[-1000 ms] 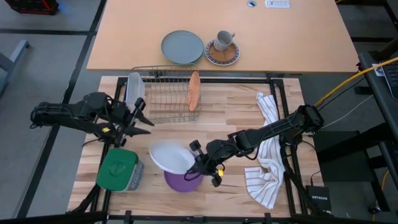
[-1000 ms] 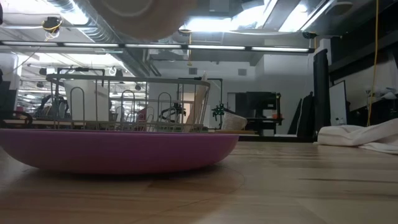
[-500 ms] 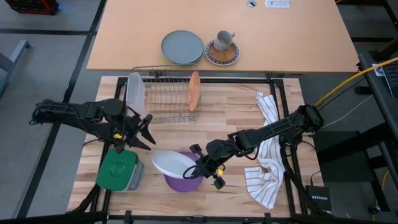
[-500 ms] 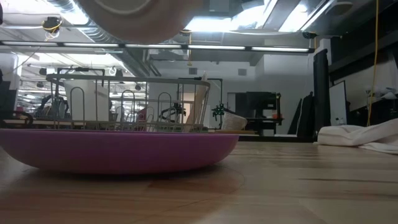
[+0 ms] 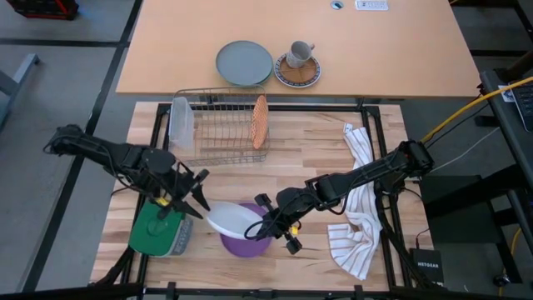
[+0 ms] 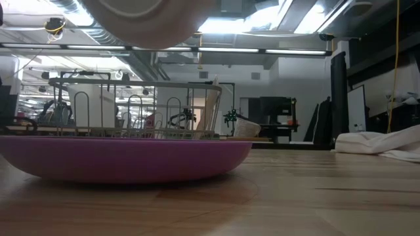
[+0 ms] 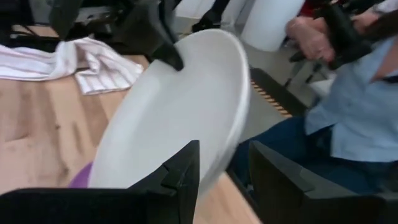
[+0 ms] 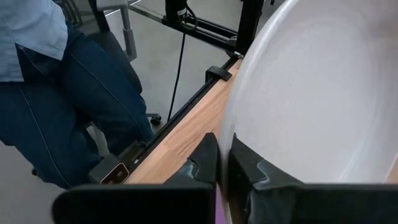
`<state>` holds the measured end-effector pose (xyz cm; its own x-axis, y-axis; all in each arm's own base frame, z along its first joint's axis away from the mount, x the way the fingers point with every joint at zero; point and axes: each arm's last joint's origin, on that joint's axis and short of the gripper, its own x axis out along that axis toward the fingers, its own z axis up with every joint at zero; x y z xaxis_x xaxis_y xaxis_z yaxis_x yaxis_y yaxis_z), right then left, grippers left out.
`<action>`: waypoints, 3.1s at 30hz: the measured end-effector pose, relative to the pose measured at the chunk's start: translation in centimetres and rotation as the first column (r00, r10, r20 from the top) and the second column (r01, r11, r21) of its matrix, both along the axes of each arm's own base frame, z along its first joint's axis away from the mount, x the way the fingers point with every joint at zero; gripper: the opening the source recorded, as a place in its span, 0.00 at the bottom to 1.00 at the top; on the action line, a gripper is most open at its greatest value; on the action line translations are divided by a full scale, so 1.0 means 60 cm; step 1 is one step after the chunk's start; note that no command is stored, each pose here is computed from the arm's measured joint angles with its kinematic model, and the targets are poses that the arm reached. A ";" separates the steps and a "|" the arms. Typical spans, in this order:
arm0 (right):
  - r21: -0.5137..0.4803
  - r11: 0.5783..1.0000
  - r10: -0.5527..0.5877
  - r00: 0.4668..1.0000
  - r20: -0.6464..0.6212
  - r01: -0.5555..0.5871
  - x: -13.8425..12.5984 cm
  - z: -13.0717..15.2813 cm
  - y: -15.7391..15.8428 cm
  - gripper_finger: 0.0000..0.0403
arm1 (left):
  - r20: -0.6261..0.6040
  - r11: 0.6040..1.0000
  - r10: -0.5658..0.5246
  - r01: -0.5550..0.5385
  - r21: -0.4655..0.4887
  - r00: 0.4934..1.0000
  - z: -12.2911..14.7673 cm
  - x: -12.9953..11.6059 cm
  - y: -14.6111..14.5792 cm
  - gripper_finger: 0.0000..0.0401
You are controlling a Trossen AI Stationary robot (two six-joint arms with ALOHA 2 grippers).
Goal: Sort dishes
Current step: Put the white plate into the dish rack
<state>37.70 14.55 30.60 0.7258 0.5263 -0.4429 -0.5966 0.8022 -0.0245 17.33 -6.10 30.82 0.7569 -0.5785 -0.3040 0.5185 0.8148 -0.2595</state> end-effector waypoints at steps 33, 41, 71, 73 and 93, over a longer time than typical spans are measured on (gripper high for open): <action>-0.230 0.947 -0.207 0.974 0.091 0.223 -0.031 0.036 -0.027 0.15 | 0.059 0.972 -0.069 0.054 0.229 0.996 -0.024 0.025 -0.022 0.01; -0.258 0.933 -0.238 0.968 0.081 0.252 -0.058 0.060 -0.040 0.15 | 0.101 0.970 -0.021 -0.004 0.244 0.995 -0.018 0.029 -0.018 0.01; -0.410 0.786 -0.474 0.877 0.079 0.462 -0.057 0.066 -0.052 0.58 | 0.021 0.984 0.089 -0.091 0.152 0.996 -0.022 0.029 -0.017 0.00; -0.445 0.762 -0.493 0.867 0.072 0.470 -0.065 0.085 -0.056 0.58 | 0.014 0.983 0.125 -0.126 0.136 0.992 -0.022 0.030 -0.016 0.00; -0.529 0.644 -0.631 0.775 0.039 0.552 -0.132 0.198 -0.133 0.58 | 0.144 0.713 0.696 -0.655 -0.250 0.703 0.035 0.053 0.067 0.00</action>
<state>29.78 6.58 42.51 0.7160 -0.3103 -0.6254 -0.0269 0.8829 -0.4689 20.52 -2.10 32.94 0.9952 0.0901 -0.0375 -0.0975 0.9211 -0.3770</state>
